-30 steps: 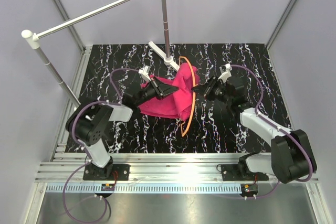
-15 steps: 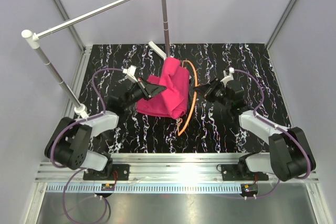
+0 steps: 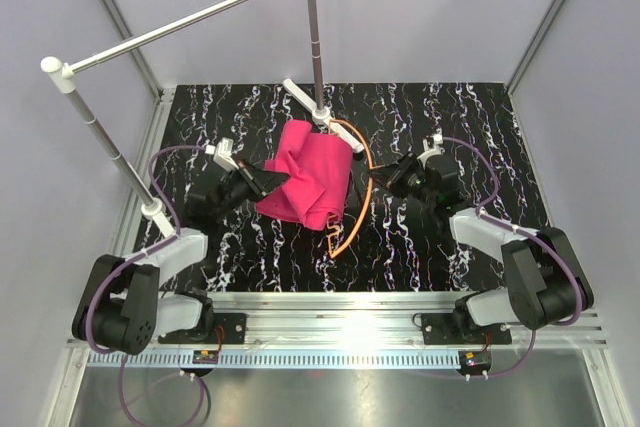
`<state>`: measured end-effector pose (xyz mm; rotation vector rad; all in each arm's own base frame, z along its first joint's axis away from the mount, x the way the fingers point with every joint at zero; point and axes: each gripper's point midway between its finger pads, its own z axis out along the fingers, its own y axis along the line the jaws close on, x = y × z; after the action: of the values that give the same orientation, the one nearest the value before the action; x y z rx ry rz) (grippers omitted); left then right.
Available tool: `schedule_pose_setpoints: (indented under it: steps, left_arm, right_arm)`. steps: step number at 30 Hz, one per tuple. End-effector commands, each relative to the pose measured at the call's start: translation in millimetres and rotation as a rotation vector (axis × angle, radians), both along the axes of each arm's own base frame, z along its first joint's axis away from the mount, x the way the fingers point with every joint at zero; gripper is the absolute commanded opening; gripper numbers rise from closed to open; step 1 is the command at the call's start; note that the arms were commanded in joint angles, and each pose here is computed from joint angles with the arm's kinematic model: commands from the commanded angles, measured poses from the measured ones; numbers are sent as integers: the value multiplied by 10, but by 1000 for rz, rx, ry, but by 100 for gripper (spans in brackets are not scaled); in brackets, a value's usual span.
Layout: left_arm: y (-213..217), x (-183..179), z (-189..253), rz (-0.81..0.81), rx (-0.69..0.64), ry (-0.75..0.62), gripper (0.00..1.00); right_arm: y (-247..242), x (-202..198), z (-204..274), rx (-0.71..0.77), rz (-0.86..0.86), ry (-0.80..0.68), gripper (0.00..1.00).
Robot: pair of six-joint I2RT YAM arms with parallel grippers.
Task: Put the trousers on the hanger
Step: Place trousers on hanger
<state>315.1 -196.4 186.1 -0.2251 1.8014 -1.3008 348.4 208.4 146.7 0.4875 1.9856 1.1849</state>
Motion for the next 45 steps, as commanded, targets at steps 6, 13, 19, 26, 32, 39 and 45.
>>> schedule_pose_setpoints:
  steps: [6, 13, 19, 26, 32, 39, 45]
  left_arm:
    - [270, 257, -423, 144, 141, 4, 1]
    - [455, 419, -1031, 240, 278, 182, 33]
    - [830, 425, -1115, 406, 426, 259, 55]
    - [1018, 339, -213, 522, 470, 43, 59]
    - [674, 69, 717, 375, 349, -215, 99]
    - [-91, -264, 997, 113, 290, -372, 99]
    - [-742, -514, 1124, -94, 198, -436, 99]
  right_arm:
    - [-165, 109, 149, -52, -73, -79, 0]
    - [-198, 53, 364, -76, -67, -124, 0]
    - [-261, -4, 544, -130, -67, -153, 0]
    - [-241, 13, 664, -145, -50, -174, 0]
    - [-187, 32, 822, -139, -32, -202, 0]
    - [4, 81, 1000, -141, 15, -232, 0]
    - [132, 112, 1103, -140, 39, -251, 0]
